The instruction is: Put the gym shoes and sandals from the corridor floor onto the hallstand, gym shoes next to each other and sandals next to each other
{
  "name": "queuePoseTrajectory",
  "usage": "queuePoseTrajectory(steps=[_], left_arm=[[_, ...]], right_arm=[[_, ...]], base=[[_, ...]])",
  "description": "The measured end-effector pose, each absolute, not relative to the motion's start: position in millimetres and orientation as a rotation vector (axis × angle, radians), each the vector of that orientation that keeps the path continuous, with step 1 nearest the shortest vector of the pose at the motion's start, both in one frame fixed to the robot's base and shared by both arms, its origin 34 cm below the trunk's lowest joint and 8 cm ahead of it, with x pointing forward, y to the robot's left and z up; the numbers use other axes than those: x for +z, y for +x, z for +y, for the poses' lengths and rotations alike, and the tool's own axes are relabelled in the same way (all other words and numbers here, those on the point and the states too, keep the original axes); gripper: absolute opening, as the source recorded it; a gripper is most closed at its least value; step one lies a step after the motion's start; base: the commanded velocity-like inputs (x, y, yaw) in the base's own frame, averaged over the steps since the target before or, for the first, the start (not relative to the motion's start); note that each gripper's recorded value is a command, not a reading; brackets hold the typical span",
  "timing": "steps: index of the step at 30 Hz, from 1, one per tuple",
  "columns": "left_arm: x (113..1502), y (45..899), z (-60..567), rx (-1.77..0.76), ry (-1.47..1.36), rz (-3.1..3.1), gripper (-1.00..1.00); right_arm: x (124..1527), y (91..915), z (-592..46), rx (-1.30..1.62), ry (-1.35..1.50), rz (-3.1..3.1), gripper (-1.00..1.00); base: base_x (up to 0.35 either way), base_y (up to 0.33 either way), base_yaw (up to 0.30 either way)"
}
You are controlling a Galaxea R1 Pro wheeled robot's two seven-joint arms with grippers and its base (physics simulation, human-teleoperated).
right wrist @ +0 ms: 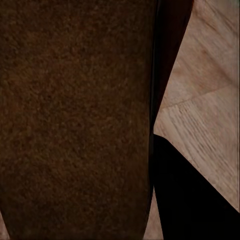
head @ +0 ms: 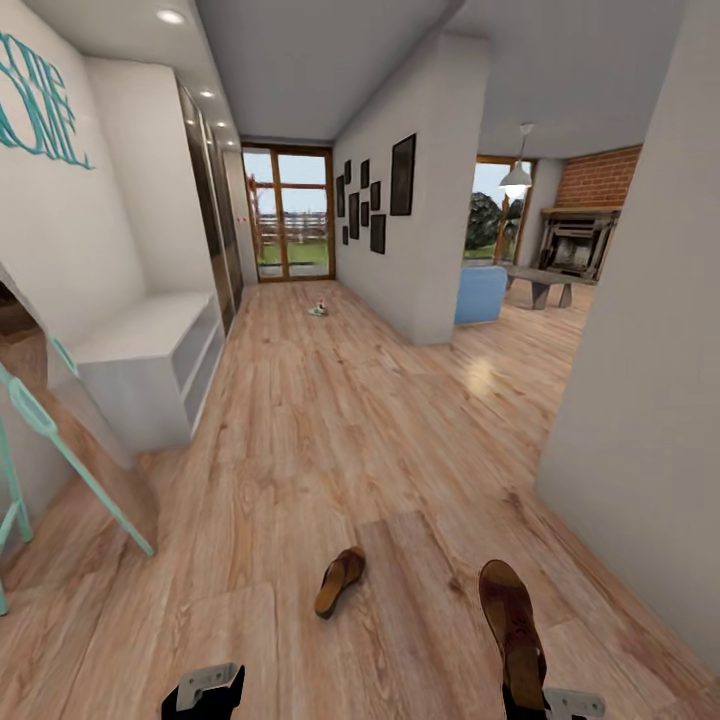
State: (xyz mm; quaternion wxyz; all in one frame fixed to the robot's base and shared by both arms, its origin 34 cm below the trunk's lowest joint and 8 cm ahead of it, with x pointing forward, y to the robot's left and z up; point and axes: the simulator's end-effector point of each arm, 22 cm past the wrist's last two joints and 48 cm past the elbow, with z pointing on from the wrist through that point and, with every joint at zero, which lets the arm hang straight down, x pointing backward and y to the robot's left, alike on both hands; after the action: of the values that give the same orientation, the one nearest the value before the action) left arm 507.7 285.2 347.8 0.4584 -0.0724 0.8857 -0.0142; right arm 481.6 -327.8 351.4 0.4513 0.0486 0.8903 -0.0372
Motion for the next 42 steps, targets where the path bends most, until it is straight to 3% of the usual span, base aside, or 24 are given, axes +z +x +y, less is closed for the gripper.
queuePoseTrajectory(steps=[11, 22, 26, 35, 42], left_arm=[[347.8, 507.6, 285.3, -0.035, -0.178, 2.182, 1.00], [347.7, 507.6, 284.2, -0.036, -0.178, 2.182, 1.00], [347.3, 507.5, 283.0, -0.036, -0.175, 2.184, 1.00], [349.8, 514.0, 274.7, -0.046, -0.129, 2.186, 1.00], [340.6, 524.9, 237.0, -0.099, 0.110, 2.322, 1.00]], right_arm=[[350.5, 480.8, -327.3, -0.090, 0.118, 2.203, -1.00], [383.9, 514.1, -313.7, -0.061, 0.066, 2.110, -1.00], [463.9, 574.1, -273.3, 0.006, -0.059, 1.966, -1.00], [575.3, 628.3, -191.0, 0.247, -0.299, 1.921, -1.00], [599.7, 630.6, -186.4, 0.290, -0.392, 1.892, -1.00]], base=[[0.316, 0.088, -0.282], [0.269, 0.213, -0.042], [0.092, 0.068, -0.002], [0.013, 0.009, 0.000], [0.000, 0.000, 0.000]])
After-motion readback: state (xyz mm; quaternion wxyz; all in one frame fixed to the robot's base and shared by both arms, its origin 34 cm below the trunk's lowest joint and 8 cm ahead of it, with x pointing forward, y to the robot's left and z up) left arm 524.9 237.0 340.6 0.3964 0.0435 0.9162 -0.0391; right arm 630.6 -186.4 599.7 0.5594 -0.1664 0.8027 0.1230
